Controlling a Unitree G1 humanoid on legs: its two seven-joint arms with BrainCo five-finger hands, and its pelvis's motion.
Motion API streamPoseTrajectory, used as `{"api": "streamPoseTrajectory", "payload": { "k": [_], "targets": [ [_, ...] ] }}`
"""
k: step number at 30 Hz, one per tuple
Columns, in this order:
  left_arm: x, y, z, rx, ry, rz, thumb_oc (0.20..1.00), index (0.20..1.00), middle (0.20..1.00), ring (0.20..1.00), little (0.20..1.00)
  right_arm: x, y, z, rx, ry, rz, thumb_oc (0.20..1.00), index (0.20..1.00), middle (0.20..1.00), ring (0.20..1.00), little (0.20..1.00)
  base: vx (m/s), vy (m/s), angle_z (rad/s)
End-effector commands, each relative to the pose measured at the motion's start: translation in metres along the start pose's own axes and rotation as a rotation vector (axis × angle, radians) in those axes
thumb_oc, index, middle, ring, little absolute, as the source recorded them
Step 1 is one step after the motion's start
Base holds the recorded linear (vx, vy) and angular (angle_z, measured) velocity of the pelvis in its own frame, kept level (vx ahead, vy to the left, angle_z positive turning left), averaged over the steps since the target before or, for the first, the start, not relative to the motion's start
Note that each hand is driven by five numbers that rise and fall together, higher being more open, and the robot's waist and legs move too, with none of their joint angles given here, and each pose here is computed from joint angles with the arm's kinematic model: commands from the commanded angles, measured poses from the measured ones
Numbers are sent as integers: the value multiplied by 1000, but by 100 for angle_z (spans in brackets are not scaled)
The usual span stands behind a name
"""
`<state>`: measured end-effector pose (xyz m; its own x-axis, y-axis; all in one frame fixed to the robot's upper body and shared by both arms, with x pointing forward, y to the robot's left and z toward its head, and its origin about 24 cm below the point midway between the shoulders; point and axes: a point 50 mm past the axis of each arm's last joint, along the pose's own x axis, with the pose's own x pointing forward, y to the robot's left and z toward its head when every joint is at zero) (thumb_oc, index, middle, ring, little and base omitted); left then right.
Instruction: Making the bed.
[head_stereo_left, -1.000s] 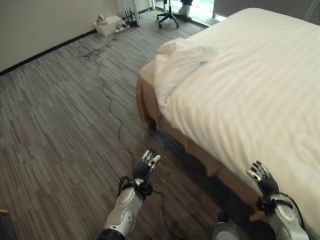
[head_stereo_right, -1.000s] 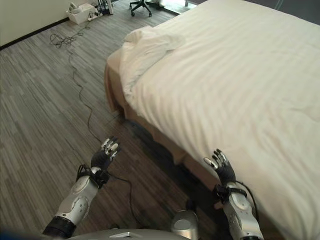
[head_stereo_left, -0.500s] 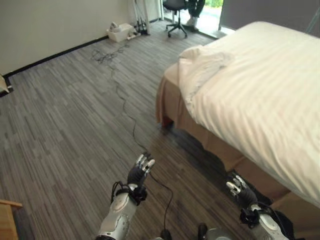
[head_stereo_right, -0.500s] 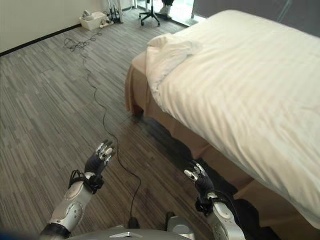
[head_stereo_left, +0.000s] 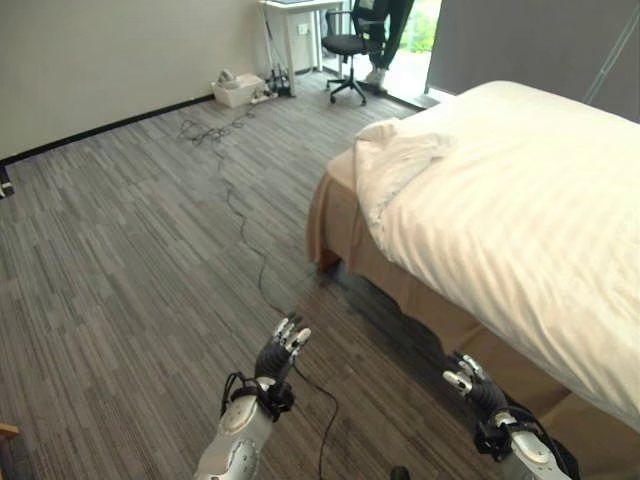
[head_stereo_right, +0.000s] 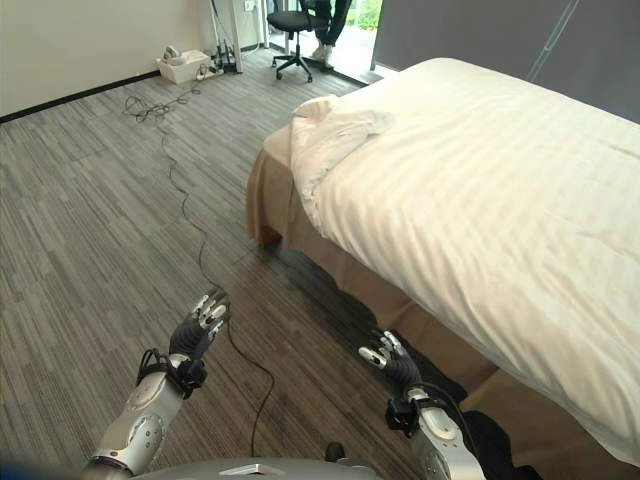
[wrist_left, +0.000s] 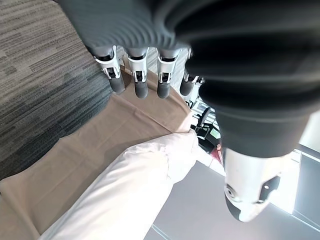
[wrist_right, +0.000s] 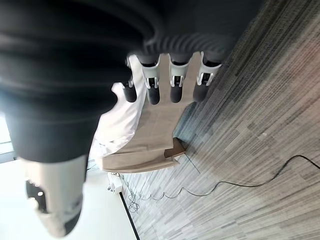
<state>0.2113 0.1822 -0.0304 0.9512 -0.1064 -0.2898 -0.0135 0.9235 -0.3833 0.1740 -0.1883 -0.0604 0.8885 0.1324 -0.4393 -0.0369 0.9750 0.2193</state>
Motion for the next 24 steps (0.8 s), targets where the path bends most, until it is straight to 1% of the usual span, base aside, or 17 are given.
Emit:
{"api": "streamPoseTrajectory", "payload": {
  "k": [1, 3, 6, 9, 12, 15, 16, 17, 19, 20, 22, 24],
  "targets": [
    [20, -22, 37, 16, -169, -73, 1000, 1000, 1000, 1000, 1000, 15, 16, 35, -58, -156, 68, 1000, 1000, 1000, 1000, 1000, 70, 229, -15],
    [24, -28, 40, 40, -175, -89, 1000, 1000, 1000, 1000, 1000, 16, 22, 35, -48, -161, 84, 1000, 1000, 1000, 1000, 1000, 131, 169, -10],
    [26, -30, 42, 52, -186, -94, 1000, 1000, 1000, 1000, 1000, 15, 22, 33, -41, -157, 90, 1000, 1000, 1000, 1000, 1000, 273, 79, 37],
    [30, -36, 42, 67, -176, -141, 1000, 1000, 1000, 1000, 1000, 6, 11, 21, -38, -110, 57, 1000, 1000, 1000, 1000, 1000, 527, 19, 46],
    [32, -39, 42, 94, -177, -150, 1000, 1000, 1000, 1000, 1000, 1, 2, 20, -68, -102, 31, 1000, 1000, 1000, 1000, 1000, 461, -20, 86],
    [29, -38, 27, 53, -127, -147, 1000, 1000, 1000, 1000, 1000, 0, -5, 16, -49, -85, 2, 1000, 1000, 1000, 1000, 1000, 552, -103, 68],
    [28, -40, 25, 20, -106, -155, 1000, 1000, 1000, 1000, 1000, 2, -8, 27, -3, -141, -24, 1000, 1000, 1000, 1000, 1000, 401, -143, 62],
    [28, -40, 25, 20, -106, -155, 1000, 1000, 1000, 1000, 1000, 2, -8, 27, -3, -141, -24, 1000, 1000, 1000, 1000, 1000, 352, -129, 48],
    [30, -46, 22, 30, -93, -171, 1000, 1000, 1000, 1000, 1000, 0, -13, 27, -11, -141, -61, 1000, 1000, 1000, 1000, 1000, 317, -6, -28],
    [35, -48, 23, -5, -91, -156, 1000, 1000, 1000, 1000, 1000, 2, -16, 31, -12, -157, -102, 1000, 1000, 1000, 1000, 1000, 520, 84, -51],
    [35, -49, 25, -14, -100, -170, 1000, 1000, 1000, 1000, 1000, 0, -14, 30, 10, -162, -86, 1000, 1000, 1000, 1000, 1000, 539, 198, -37],
    [35, -48, 28, 15, -118, -175, 1000, 1000, 1000, 1000, 1000, -2, -15, 27, -28, -145, -75, 1000, 1000, 1000, 1000, 1000, 504, 239, -56]
  ]
}}
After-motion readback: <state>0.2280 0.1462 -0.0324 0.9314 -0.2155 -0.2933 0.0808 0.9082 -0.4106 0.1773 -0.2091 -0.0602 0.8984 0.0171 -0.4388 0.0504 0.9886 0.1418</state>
